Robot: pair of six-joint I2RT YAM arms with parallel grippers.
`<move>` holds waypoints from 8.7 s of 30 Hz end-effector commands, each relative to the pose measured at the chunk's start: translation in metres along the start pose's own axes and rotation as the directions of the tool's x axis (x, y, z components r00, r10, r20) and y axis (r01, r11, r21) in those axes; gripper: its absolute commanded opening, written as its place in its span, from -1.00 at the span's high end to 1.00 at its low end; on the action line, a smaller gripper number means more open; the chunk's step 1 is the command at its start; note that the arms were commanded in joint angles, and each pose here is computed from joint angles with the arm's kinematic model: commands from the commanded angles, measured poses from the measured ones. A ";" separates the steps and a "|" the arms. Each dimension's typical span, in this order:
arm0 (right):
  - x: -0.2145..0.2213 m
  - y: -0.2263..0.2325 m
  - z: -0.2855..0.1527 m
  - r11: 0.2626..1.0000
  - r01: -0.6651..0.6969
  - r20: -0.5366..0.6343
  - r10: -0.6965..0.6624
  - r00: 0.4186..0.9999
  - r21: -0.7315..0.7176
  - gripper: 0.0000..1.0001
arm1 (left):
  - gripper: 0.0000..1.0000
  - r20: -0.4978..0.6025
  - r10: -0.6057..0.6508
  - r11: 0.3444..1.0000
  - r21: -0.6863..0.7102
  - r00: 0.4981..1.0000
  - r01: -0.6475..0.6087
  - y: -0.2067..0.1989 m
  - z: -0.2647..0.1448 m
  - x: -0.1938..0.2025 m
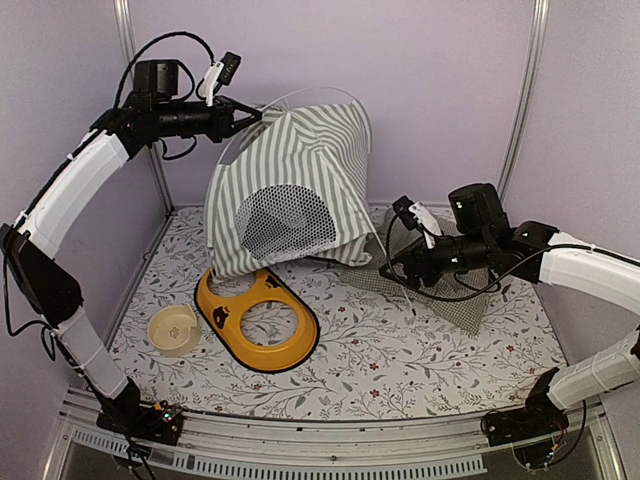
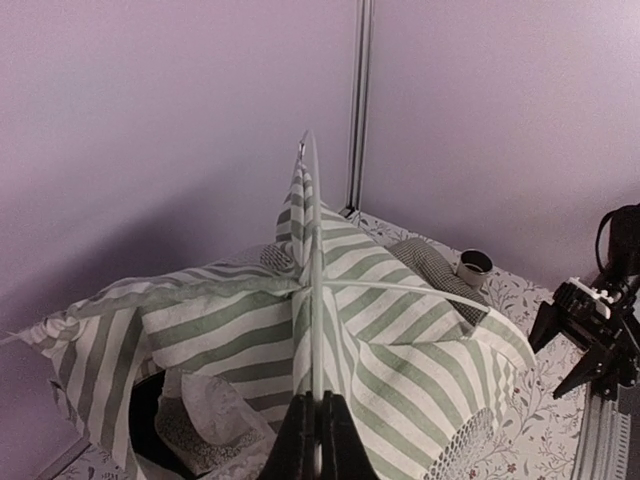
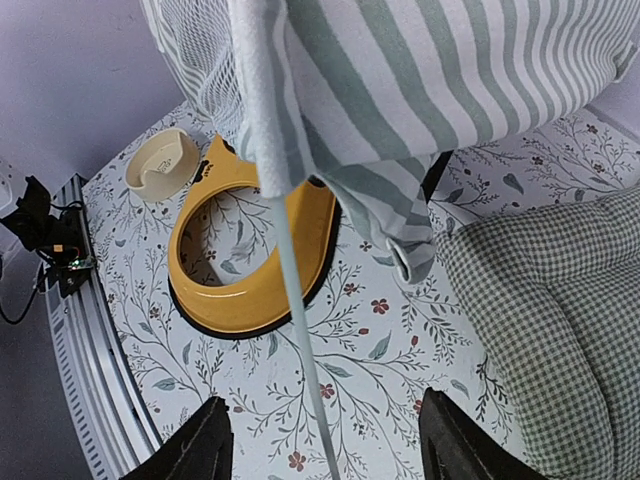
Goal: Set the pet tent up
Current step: Pass from the left arm to the right, then pick up the tent fabric from the tent, then insert the tent pole into the pole socket of the pet tent.
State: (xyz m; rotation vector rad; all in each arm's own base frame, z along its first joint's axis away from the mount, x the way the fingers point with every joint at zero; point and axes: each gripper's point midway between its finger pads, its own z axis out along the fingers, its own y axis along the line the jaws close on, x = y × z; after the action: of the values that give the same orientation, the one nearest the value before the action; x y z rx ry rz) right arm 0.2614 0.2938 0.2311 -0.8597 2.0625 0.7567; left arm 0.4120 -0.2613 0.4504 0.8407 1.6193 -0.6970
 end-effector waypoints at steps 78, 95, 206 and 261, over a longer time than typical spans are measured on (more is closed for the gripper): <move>-0.106 0.141 -0.046 0.947 -0.194 0.394 0.286 0.873 -0.257 1.00 | -0.39 0.301 -0.072 0.981 -0.150 0.951 0.122 -0.207 -0.100 -0.031; -0.070 0.087 -0.102 0.969 -0.248 0.440 0.229 0.868 -0.014 1.00 | -0.58 0.430 -0.169 0.984 0.019 0.887 0.178 -0.236 -0.143 -0.074; -0.204 0.145 -0.086 0.941 -0.283 0.431 0.336 0.837 -0.186 1.00 | 1.00 0.219 0.481 0.658 -0.730 0.849 -0.185 -0.186 0.030 0.070; -0.198 0.110 -0.036 0.952 -0.290 0.465 0.301 0.832 -0.096 1.00 | 1.00 0.339 0.139 0.944 -0.328 0.930 -0.021 -0.264 -0.032 0.111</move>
State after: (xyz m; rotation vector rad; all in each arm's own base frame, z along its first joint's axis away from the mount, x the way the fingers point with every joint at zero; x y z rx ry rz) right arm 0.2396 0.4061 0.4199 -0.3828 1.8306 1.0817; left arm 0.1783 -0.3675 0.3368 0.5029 1.3415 -0.3942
